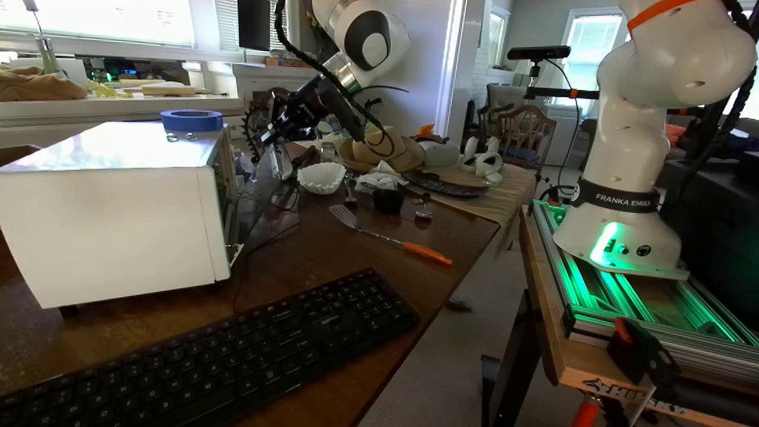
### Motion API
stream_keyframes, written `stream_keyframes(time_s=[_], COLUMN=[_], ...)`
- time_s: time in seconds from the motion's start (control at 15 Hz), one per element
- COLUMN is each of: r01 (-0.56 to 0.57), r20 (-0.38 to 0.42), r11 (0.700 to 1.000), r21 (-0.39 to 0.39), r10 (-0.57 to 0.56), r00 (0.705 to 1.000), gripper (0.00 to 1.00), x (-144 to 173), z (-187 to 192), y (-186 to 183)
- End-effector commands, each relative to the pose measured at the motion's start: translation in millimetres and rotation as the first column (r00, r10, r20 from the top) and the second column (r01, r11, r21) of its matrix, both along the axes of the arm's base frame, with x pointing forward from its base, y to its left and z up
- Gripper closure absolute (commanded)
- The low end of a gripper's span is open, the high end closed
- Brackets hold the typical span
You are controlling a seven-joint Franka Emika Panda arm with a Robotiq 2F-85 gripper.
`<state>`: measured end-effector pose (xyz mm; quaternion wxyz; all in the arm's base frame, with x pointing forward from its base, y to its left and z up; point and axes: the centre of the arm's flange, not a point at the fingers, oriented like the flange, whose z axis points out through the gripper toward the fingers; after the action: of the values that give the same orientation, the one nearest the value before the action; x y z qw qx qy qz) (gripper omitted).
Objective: Close the oven door.
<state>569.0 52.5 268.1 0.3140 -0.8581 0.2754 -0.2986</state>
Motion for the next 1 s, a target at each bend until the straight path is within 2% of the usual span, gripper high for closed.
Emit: stream_keyframes(time_s=[0.0,0.27,0.4,0.73,0.93], r01=[-0.005,-0.020,-0.006,0.013,0.062], r20=[0.033,0.078,0.009,-0.115,-0.137], r11=[1.000,1.000,1.000,0.998,0.993], r21=[-0.001,-0.022,-0.023,-0.059,-0.098], r10=[0.005,0.022,0.006,-0.020,-0.075], r00=[0.999,0.997,1.000,0.993,0.988], gripper=[1.00,1.00,1.00,1.00,1.00], x=[2.2,-0.3,-10.6,-69.6,-94.2], z=[3.5,31.1,42.4,58.8,60.8], y=[5.9,8.6,8.6,16.7,16.7])
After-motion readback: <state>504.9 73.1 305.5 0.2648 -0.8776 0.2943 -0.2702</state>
